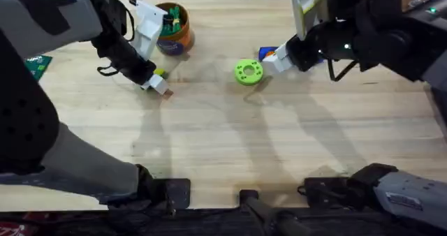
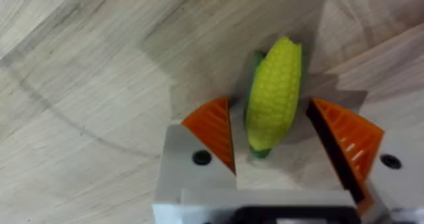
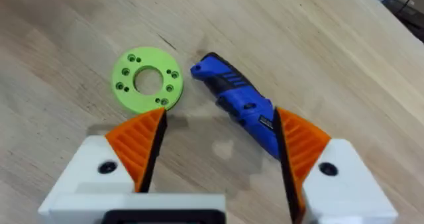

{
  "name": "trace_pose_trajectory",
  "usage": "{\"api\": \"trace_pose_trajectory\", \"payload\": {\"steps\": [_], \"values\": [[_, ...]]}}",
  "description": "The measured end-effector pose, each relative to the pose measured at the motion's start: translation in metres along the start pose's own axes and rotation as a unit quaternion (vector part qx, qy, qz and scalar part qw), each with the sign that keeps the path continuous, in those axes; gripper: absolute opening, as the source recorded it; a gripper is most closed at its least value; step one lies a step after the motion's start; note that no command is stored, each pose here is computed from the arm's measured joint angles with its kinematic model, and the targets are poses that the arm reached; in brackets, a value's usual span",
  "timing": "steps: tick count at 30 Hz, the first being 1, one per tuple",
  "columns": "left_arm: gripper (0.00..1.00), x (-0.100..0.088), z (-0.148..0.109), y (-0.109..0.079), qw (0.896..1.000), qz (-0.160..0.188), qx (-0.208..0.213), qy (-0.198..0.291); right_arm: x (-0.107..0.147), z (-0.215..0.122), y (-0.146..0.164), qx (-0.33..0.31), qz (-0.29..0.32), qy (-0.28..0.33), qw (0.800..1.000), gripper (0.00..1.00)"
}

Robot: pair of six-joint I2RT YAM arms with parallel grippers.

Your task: Pick up the gripper from the table and insert it into the empty holder that is missing its gripper. Then pick up a screw, insert it into the mounting hole, and use the screwdriver to tighten it. Finally, clean up the table by picking up the vegetable and placing it into the bucket.

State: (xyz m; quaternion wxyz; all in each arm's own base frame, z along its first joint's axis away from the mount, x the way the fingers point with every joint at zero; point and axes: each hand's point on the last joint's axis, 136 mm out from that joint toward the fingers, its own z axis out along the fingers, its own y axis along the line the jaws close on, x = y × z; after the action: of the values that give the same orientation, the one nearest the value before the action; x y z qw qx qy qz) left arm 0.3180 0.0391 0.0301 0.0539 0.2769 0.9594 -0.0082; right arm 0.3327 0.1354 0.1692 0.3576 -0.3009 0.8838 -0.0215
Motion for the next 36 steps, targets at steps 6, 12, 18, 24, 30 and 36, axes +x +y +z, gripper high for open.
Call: {"api": "trace_pose_trajectory", "payload": {"steps": [6, 12, 18, 24, 30, 36], "values": [[0.083, -0.005, -0.001, 0.0, 1.0, -0.007, 0.003, -0.011, 0.0, 0.0, 0.0, 0.0, 0.0, 0.0, 1.0, 0.93], [0.033, -0.005, -0.001, 0.0, 1.0, -0.013, 0.004, -0.012, 0.0, 0.0, 0.0, 0.0, 0.0, 0.0, 1.0, 0.93], [0.033, 0.006, -0.006, -0.003, 0.998, -0.06, 0.014, 0.028, 0.0, 0.0, 0.0, 0.0, 0.0, 0.0, 1.0, 0.93], [0.033, -0.012, -0.047, 0.013, 0.996, -0.089, 0.005, 0.03, 0.0, 0.0, 0.0, 0.0, -0.002, 0.0, 1.0, 0.93], [0.033, -0.06, -0.118, 0.032, 0.994, -0.094, -0.013, -0.055, 0.0, 0.0, 0.0, 0.0, -0.002, 0.0, 1.0, 0.93], [0.033, -0.112, -0.161, 0.059, 0.977, -0.104, -0.059, -0.176, 0.0, 0.0, 0.0, 0.0, -0.002, 0.0, 1.0, 0.93]]}}
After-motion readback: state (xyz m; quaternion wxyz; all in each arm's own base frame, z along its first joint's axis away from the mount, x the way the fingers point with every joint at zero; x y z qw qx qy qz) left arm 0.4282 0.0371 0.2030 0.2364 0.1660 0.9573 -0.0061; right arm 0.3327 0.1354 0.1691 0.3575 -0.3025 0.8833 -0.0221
